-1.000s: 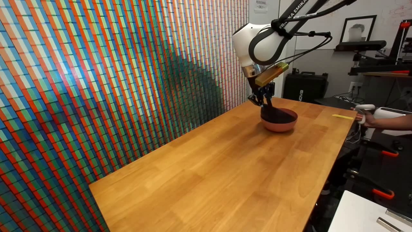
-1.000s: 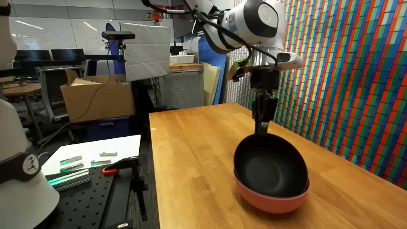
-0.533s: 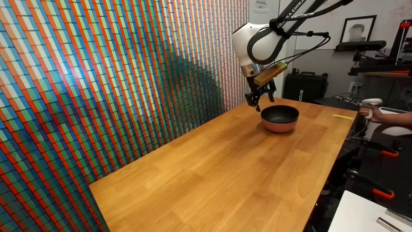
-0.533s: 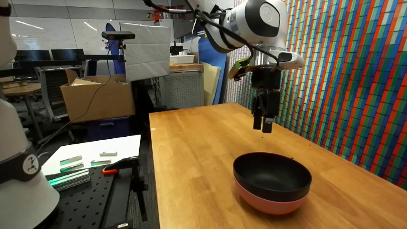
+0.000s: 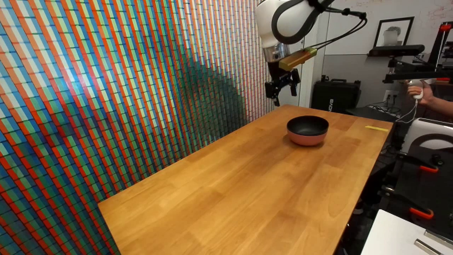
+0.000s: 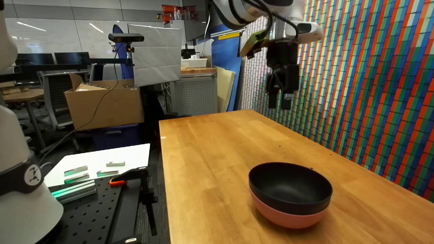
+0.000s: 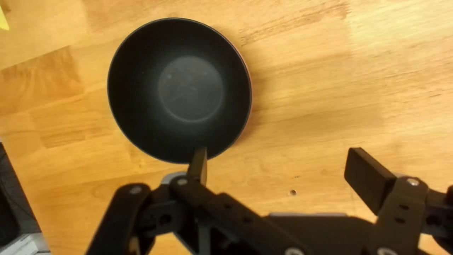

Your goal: Put the black bowl inside the pink bowl

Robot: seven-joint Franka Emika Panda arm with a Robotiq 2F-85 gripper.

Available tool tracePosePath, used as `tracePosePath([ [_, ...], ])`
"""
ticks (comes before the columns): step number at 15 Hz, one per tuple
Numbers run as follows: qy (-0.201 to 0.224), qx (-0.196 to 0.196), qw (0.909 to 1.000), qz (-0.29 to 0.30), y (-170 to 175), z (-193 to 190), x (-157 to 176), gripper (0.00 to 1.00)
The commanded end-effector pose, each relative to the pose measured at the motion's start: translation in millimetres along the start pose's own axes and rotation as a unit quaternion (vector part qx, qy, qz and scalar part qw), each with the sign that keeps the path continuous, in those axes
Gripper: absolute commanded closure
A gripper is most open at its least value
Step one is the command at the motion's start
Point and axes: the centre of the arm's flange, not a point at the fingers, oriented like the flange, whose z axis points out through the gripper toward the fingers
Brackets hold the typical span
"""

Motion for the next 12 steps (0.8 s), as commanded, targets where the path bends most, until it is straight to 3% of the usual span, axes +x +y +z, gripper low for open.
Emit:
tracePosePath([
  [1,0.015,0.035,0.9981,-0.048,7.9,-75.8,-25.5,0.00],
  [6,0.008,0.087,0.9914,-0.097,19.8,-135.8,-48.2,0.00],
  [10,0.006,0.082,0.9924,-0.092,40.2,-153.5,-56.1,0.00],
  [12,-0.015,0.071,0.9950,-0.068,45.9,-158.7,-56.5,0.00],
])
